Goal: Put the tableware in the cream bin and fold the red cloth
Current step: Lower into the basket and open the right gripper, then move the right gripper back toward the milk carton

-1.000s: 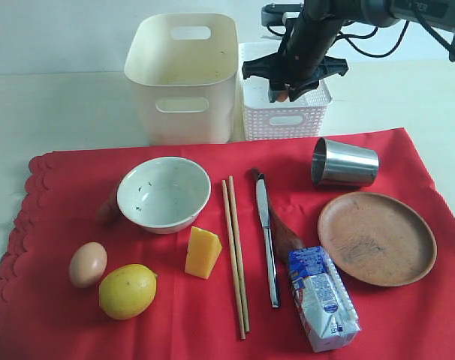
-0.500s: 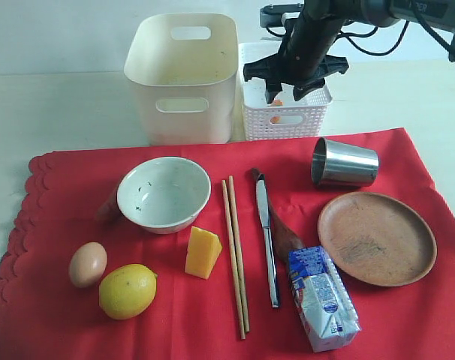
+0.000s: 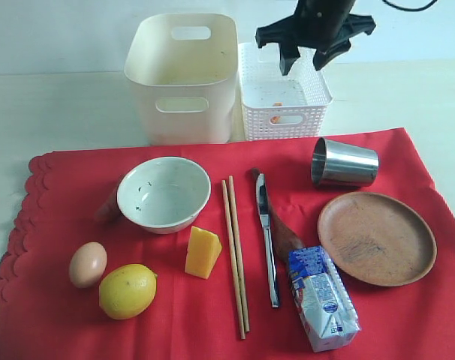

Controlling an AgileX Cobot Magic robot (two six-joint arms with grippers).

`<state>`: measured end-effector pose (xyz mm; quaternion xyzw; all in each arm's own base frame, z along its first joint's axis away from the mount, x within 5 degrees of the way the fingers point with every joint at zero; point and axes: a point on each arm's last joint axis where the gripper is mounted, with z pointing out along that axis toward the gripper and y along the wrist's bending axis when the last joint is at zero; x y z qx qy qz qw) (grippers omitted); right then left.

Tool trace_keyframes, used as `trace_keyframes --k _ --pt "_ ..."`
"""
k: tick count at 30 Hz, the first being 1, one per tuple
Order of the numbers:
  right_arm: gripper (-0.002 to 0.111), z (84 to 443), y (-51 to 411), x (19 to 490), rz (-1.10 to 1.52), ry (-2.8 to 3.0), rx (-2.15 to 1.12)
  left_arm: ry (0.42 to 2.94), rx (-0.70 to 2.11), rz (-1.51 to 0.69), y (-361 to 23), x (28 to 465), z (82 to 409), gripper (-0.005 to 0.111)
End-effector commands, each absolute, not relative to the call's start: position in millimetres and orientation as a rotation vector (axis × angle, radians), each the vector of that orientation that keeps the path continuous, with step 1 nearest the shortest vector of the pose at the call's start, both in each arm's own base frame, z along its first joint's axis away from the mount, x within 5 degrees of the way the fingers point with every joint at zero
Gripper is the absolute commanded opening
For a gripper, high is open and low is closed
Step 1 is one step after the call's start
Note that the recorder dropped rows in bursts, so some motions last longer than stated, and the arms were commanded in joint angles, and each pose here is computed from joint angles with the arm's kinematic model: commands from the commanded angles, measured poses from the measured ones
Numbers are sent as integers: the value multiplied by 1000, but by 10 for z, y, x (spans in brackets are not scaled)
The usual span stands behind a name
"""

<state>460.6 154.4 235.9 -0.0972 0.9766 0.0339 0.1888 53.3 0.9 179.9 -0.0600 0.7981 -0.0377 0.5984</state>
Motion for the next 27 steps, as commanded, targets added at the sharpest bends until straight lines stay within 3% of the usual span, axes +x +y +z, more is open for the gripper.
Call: trace_keyframes --k 1,18,27 --pt "56 2714 1495 4522 103 2681 -277 1840 -132 -91 6 531 1807 0" --pt "56 3357 1403 4155 136 2639 -317 1840 -133 -90 7 531 1807 0" --pt "56 3508 1296 3835 131 2594 -366 1840 -133 -90 7 531 1807 0"
